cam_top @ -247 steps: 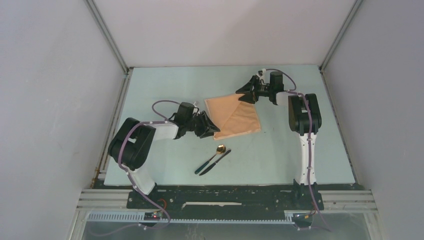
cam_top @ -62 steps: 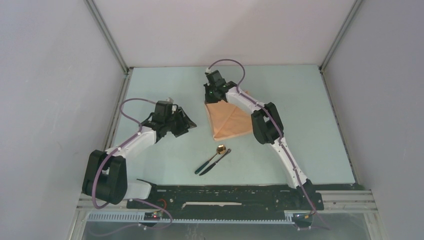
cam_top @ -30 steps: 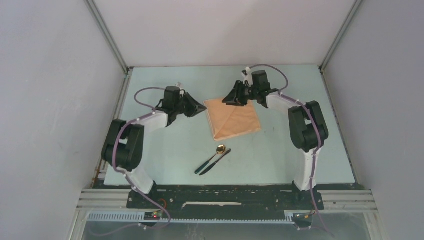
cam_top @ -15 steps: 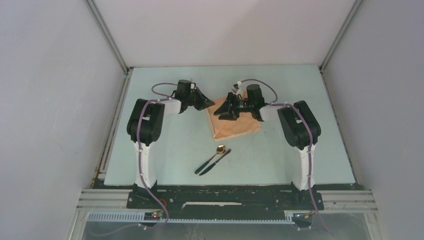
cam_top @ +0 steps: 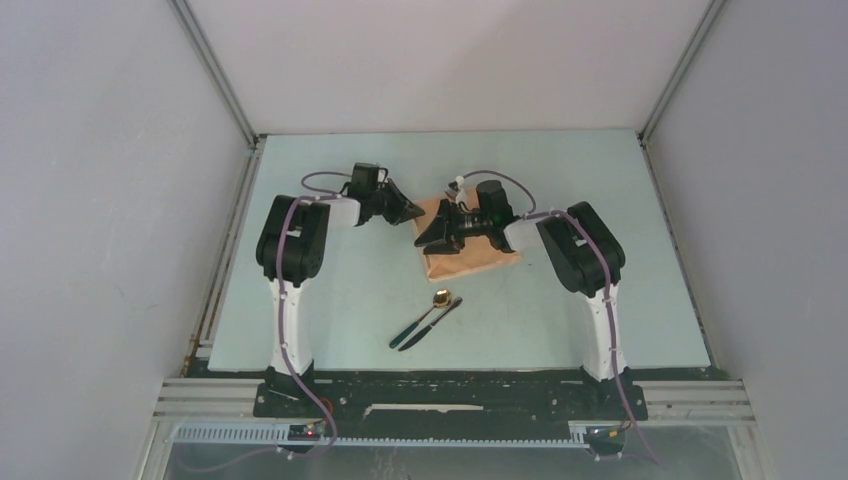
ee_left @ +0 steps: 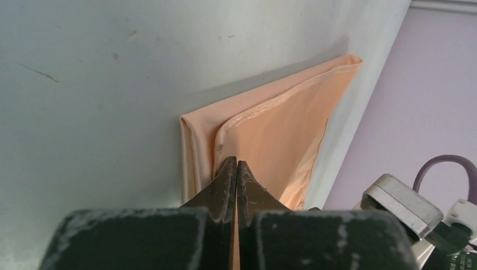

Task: Fold the napkin into a case and place the utensils inside
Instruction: Smooth out the upper triangle-folded napkin at the center of the board.

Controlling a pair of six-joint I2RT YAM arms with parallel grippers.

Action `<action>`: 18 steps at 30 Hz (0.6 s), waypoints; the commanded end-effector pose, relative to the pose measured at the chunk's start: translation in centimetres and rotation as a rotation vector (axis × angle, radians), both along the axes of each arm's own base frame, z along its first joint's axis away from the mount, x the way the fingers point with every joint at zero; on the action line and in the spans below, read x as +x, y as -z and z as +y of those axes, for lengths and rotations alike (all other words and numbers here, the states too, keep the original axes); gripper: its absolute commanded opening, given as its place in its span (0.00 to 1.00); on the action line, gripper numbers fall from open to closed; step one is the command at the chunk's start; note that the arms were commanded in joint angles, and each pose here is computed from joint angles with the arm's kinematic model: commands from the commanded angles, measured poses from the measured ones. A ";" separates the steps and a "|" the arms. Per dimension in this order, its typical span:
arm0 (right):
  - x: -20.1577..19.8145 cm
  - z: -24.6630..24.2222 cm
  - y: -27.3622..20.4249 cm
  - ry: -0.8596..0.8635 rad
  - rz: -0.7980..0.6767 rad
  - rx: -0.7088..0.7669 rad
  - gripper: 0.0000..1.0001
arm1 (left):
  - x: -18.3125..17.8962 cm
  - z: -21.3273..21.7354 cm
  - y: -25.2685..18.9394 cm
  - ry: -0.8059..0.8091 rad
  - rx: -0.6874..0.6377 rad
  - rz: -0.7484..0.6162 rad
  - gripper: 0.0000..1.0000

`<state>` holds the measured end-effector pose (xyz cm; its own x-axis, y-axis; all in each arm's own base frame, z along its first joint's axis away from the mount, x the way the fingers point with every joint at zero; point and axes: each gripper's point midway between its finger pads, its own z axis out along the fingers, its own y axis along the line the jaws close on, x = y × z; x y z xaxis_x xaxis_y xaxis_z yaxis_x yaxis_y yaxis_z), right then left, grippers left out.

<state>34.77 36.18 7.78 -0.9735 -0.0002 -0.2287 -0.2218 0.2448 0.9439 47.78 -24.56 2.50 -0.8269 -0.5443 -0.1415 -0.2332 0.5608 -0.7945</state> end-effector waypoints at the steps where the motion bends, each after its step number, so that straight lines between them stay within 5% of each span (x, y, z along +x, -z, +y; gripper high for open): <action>1: -0.9 0.7 0.2 -0.035 -0.008 0.016 0.70 | 0.4 0.6 1.0 -0.017 0.012 0.020 0.00; 18: -3.9 0.3 2.3 -0.084 0.007 -0.077 0.70 | 1.1 1.2 1.6 -0.038 0.004 0.057 0.00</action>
